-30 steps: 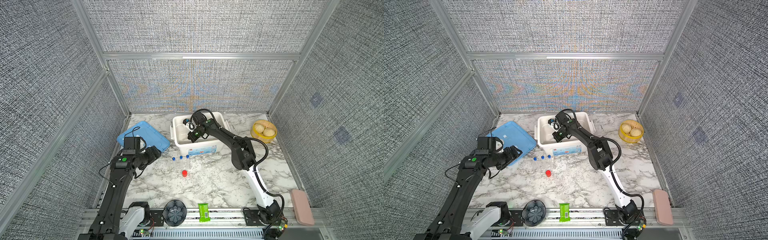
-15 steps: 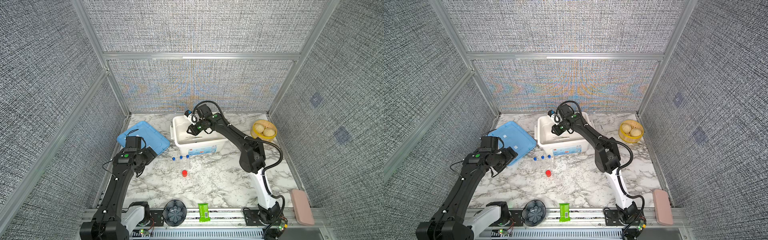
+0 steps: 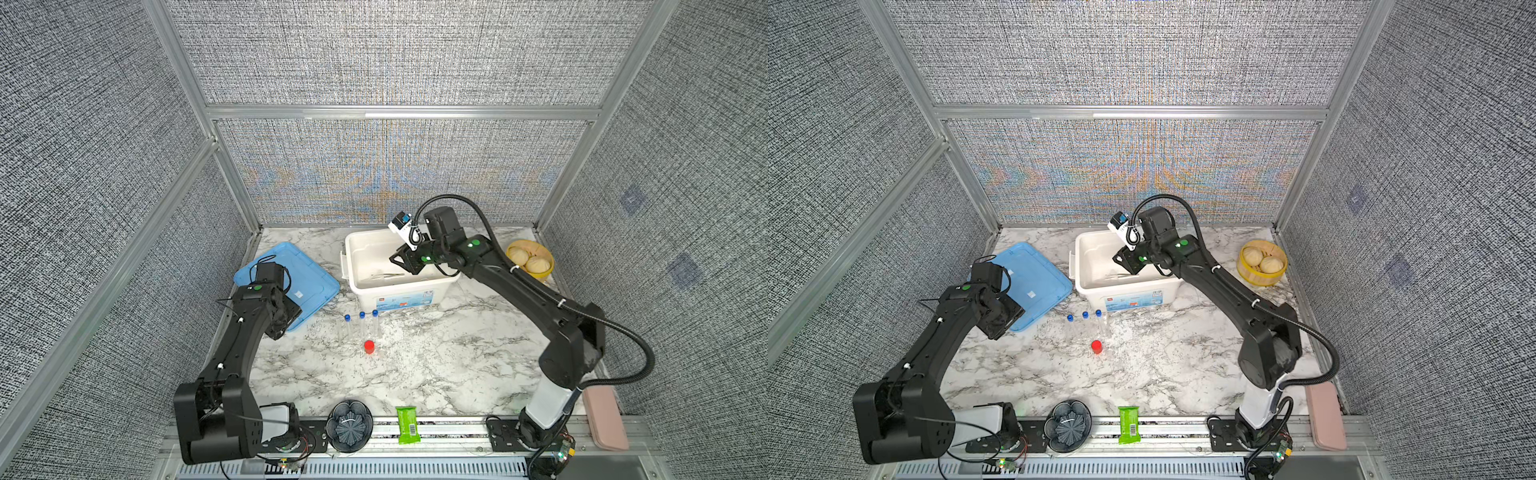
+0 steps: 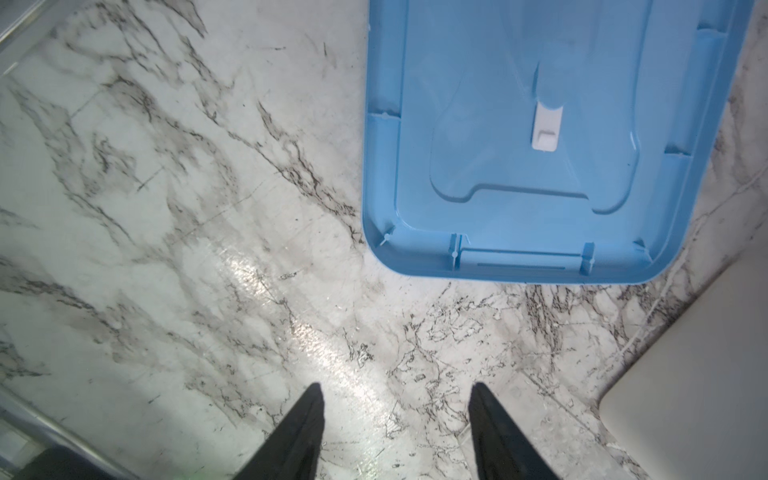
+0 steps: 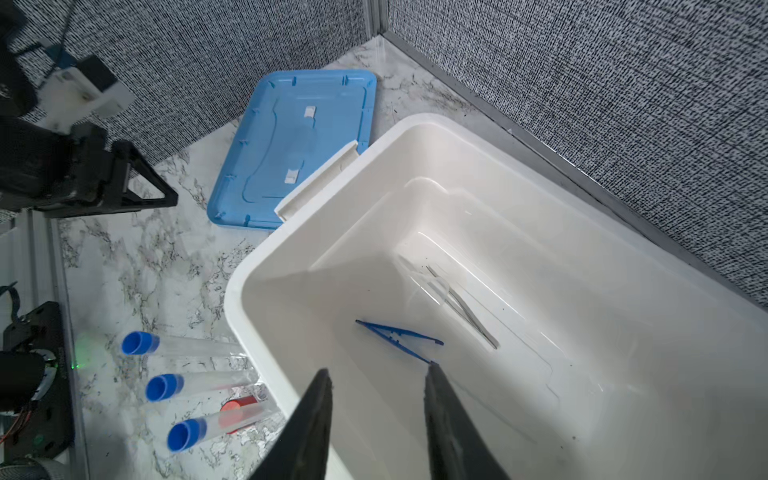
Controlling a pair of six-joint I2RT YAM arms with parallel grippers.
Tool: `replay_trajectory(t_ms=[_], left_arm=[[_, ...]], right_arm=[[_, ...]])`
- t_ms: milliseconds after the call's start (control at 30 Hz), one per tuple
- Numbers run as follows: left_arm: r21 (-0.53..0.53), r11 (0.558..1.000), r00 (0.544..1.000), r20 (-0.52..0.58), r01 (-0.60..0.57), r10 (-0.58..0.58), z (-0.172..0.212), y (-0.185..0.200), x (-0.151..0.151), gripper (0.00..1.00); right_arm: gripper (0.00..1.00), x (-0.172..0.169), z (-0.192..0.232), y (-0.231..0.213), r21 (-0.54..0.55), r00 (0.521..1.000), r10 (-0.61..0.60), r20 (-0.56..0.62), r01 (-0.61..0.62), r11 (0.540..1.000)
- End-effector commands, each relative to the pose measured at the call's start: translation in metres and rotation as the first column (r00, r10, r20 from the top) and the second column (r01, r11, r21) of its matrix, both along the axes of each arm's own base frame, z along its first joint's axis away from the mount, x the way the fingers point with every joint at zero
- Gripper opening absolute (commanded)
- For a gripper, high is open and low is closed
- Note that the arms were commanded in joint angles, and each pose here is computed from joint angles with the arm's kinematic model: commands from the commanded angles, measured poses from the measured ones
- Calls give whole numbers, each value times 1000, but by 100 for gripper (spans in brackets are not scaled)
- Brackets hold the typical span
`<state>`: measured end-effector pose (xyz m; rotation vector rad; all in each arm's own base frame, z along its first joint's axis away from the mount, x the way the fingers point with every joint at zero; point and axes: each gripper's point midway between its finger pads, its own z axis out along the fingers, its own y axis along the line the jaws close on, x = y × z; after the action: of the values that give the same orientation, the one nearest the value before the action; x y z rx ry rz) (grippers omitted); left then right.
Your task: Organize the chemistry lab equipment
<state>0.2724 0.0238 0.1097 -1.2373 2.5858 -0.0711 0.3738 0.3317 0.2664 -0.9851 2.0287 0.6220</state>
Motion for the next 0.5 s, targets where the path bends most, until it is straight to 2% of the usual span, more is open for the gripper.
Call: replay_trajectory(t_ms=[0,100,267,400,467], left_arm=[[24,1000,1000,-21,-5,5,-3,11,3,53],[21,1000,999,-35,-12,12,-11,22,9,52],[-77,996,998,-44,37,-40,-38,18,26,53],[-115,993,991,-129,25,-40,-61,22,32,52],[-122,992,987,-153,33,-51,-75,25,37,49]], right_arm=[[36,-11,13,1,61,999,-6,37,4,998],[36,-27,7,-8,49,999,-13,36,12,999],[36,-49,6,-19,73,999,-20,37,17,997],[36,-60,6,-27,94,999,-27,45,22,995],[36,-64,5,-31,100,998,-33,54,28,995]])
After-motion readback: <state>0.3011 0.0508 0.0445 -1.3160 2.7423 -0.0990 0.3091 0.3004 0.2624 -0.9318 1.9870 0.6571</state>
